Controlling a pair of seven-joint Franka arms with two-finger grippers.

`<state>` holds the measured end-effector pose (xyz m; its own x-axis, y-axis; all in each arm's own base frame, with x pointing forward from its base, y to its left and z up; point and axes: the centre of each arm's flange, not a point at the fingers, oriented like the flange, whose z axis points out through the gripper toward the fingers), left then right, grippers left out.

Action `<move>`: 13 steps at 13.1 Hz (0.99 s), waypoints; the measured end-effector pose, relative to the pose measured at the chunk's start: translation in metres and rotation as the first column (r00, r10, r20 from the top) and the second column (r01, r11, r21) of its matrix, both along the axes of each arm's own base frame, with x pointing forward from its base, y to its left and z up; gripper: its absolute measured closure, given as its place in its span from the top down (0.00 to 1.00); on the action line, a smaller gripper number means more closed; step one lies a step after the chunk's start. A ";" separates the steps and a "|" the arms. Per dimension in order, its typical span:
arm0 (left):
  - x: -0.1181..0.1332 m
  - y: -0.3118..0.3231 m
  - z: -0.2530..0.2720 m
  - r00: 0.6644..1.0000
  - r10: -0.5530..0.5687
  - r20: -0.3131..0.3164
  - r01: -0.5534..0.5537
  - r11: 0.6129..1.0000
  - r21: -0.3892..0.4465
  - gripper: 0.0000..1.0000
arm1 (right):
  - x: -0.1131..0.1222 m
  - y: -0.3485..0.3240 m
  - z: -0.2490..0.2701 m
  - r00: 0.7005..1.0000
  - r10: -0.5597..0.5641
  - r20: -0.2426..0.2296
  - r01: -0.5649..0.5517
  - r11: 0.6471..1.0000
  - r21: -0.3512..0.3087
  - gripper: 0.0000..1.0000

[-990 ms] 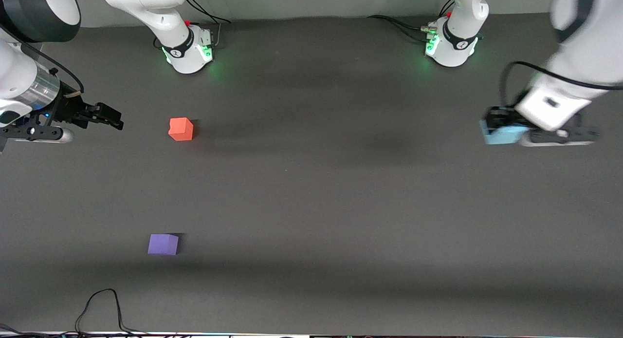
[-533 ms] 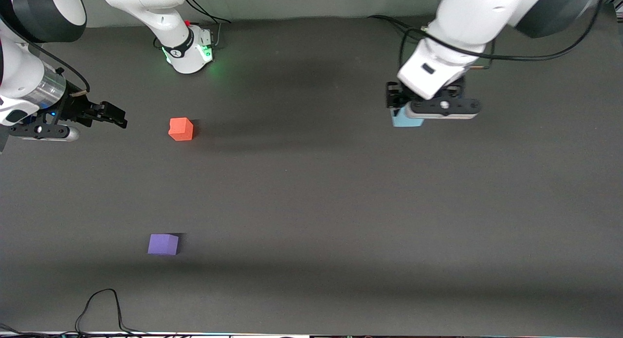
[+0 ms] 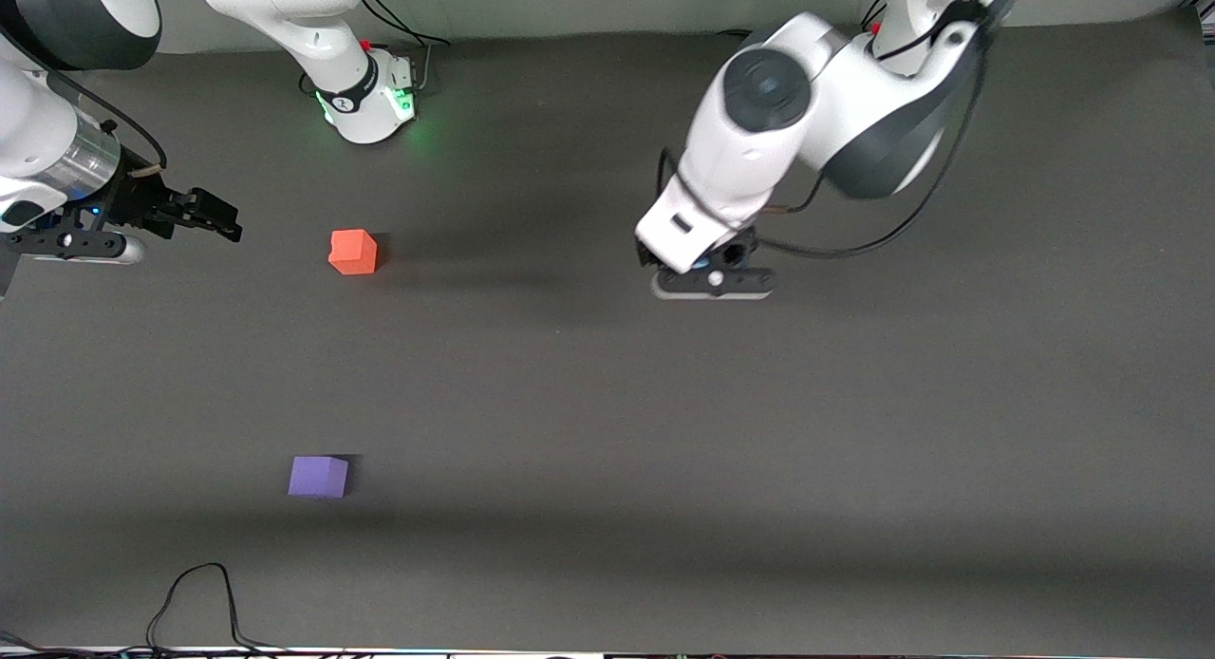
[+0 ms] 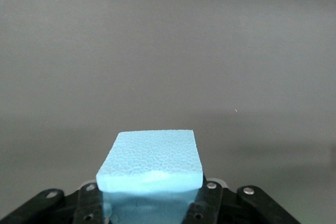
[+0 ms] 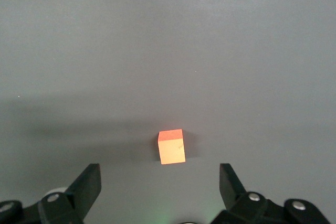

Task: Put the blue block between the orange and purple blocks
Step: 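Carry the blue cube with the left gripper toward the table middle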

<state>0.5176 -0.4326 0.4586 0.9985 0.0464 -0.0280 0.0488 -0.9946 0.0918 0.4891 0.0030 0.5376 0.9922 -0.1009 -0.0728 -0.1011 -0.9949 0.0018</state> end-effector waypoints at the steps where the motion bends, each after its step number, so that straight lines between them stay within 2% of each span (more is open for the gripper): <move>1: -0.001 -0.014 -0.026 1.000 0.009 0.000 -0.009 1.000 0.013 0.56 | 0.000 0.000 -0.001 1.000 0.000 0.002 0.000 1.000 0.000 1.00; 6: 0.000 -0.053 -0.136 0.996 0.085 -0.003 -0.085 0.996 0.033 0.56 | 0.002 -0.002 -0.003 1.000 -0.004 0.009 0.004 1.000 0.000 1.00; 9: -0.012 -0.067 -0.172 0.996 0.090 -0.017 -0.089 0.994 0.069 0.56 | 0.002 -0.011 -0.003 1.000 -0.021 0.009 0.021 1.000 0.002 1.00; 13: -0.018 -0.077 -0.218 0.996 0.090 0.011 -0.090 0.992 0.093 0.56 | 0.003 -0.015 -0.005 1.000 -0.028 0.005 0.028 1.000 0.003 1.00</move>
<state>0.4993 -0.5093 0.2410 0.9903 0.1382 -0.0124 0.1382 -0.9904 -0.0007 0.4922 -0.0117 0.5327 0.9893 -0.1288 -0.0679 -0.1292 -0.9916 -0.0014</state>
